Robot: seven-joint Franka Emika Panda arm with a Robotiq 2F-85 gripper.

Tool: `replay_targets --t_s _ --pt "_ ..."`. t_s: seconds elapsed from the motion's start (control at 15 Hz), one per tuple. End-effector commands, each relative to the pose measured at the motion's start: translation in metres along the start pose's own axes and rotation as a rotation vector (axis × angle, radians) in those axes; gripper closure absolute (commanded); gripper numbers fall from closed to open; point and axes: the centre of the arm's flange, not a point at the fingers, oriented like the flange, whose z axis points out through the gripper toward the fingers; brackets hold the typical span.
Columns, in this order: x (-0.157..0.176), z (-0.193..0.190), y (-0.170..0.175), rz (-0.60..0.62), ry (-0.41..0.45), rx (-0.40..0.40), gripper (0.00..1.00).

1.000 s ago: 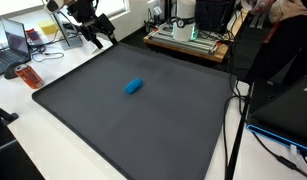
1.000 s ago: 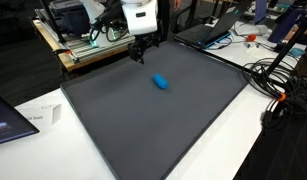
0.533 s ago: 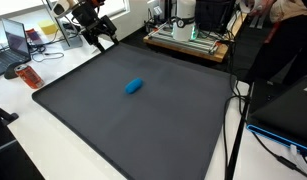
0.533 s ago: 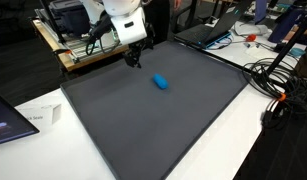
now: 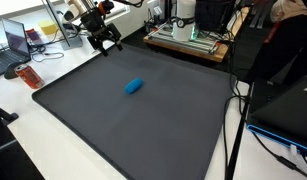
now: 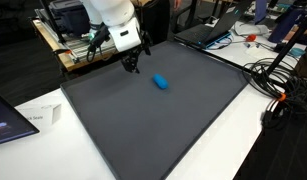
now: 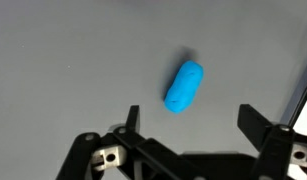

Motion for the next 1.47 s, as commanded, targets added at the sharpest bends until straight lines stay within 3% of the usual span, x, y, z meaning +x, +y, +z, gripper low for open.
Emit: replay_targets --t_s 0.0,0.73,1.4 --pt "-0.030 0.014 -0.024 0.010 0.045 -0.034 0.00" --pt "-0.076 0.046 -0.102 -0.074 0.175 -0.234 0.00" --pt "-0.097 0.078 -0.139 -0.083 0.382 -0.310 0.00"
